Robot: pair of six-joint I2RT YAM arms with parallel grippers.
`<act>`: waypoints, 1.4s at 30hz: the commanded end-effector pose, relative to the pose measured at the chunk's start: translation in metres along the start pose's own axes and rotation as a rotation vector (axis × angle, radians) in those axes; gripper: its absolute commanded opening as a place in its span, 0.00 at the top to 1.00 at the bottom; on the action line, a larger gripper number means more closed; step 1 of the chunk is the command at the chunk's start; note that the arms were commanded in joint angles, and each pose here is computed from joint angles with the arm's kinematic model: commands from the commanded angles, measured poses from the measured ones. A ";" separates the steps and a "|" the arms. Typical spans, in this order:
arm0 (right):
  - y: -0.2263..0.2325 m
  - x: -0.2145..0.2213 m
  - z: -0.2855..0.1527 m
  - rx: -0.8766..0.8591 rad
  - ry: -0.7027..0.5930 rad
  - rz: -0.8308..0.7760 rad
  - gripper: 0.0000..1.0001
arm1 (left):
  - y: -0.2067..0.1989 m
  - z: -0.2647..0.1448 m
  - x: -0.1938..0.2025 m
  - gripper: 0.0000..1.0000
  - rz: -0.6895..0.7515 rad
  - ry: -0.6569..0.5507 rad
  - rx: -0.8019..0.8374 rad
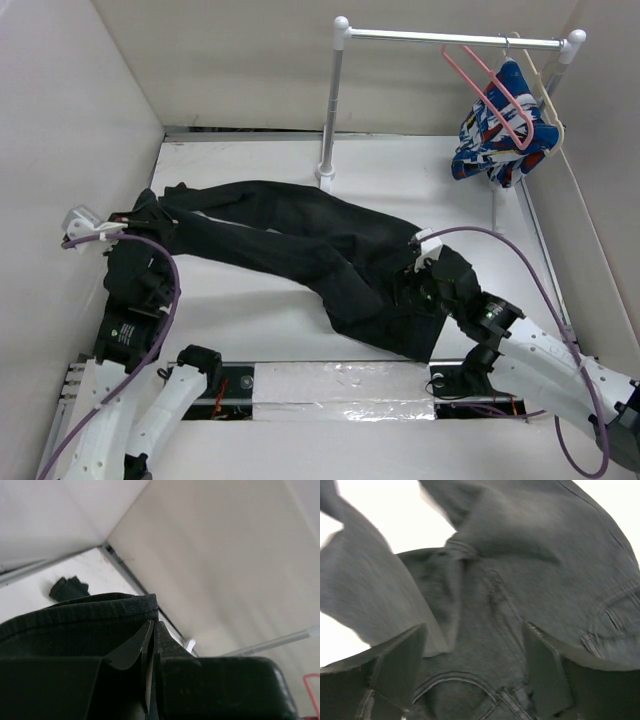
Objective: Place the trousers on the hanger
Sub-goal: Flatten out the trousers at the center of the board.
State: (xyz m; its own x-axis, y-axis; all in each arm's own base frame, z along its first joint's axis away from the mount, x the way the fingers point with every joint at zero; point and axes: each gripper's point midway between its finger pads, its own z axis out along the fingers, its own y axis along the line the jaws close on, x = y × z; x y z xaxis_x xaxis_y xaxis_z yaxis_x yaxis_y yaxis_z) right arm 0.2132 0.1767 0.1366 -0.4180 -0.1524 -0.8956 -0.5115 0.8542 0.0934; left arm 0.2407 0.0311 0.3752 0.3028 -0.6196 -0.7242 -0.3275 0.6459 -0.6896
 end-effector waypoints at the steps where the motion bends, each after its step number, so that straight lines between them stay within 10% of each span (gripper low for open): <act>1: -0.031 -0.009 0.002 0.134 -0.047 0.088 0.12 | -0.008 -0.010 -0.049 1.00 -0.020 -0.137 0.010; 13: -0.165 0.033 -0.016 0.569 -0.071 0.433 0.01 | -0.039 -0.018 -0.111 1.00 0.022 -0.262 0.042; 27: -0.179 0.059 0.018 0.368 0.028 0.604 0.06 | -0.001 -0.059 -0.157 1.00 -0.058 -0.439 0.022; 31: -0.184 0.058 0.026 0.363 0.013 0.638 0.25 | 0.007 -0.066 -0.160 1.00 -0.061 -0.446 0.015; 36: -0.210 0.042 0.024 0.421 -0.065 0.670 0.92 | 0.015 -0.066 -0.148 1.00 -0.061 -0.424 0.022; 42: -0.257 -0.021 0.015 0.494 -0.231 0.631 1.00 | 0.022 -0.062 -0.129 1.00 -0.047 -0.389 0.028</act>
State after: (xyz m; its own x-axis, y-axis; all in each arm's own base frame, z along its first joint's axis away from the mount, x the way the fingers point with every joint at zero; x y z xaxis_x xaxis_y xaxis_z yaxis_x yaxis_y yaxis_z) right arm 0.3131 -0.0059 0.0534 -0.5384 0.5054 -0.6743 0.2344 0.8584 0.4562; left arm 0.1421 0.0984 0.4503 0.6132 -0.4182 -0.6702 -0.3225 0.6419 -0.6956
